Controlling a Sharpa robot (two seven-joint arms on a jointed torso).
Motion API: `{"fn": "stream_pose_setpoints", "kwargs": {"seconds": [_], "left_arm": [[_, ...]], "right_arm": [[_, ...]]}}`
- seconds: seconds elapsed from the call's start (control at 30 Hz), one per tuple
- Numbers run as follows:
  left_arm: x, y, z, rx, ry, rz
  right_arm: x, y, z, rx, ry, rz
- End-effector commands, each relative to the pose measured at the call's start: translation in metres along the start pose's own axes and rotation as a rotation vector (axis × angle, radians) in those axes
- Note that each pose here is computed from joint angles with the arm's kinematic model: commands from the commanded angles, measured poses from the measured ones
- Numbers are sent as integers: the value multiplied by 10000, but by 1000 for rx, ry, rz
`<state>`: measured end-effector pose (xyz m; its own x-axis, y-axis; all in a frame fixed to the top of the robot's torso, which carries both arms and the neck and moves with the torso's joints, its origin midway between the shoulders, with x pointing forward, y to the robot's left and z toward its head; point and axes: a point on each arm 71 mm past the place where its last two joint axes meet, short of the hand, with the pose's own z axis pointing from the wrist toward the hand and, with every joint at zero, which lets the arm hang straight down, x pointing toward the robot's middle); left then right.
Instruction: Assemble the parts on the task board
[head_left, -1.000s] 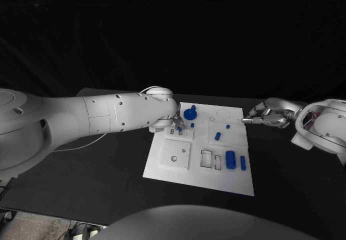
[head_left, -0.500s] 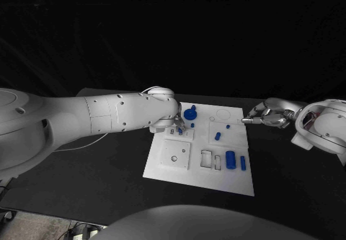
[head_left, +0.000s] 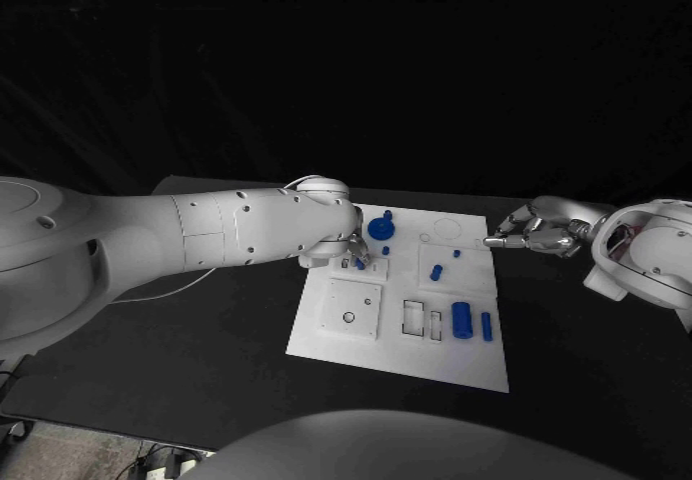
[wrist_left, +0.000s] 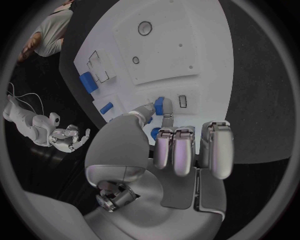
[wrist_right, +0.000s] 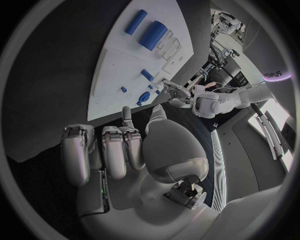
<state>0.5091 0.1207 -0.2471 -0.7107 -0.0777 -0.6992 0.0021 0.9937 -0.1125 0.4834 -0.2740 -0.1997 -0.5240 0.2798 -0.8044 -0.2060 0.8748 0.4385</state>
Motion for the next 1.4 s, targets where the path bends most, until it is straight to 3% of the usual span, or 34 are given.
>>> {"fn": "stream_pose_setpoints", "kwargs": {"seconds": [0.03,0.8,1.4], "left_arm": [[9,51,-3,-93,4,5],[44,56,33,-111,9,4],[45,39,38,-99,-19,28]], "right_arm": [[15,8,1,-6,14,-3],[17,2,-5,-5,17,-3],[17,-1,-5,-4,18,-3]]}}
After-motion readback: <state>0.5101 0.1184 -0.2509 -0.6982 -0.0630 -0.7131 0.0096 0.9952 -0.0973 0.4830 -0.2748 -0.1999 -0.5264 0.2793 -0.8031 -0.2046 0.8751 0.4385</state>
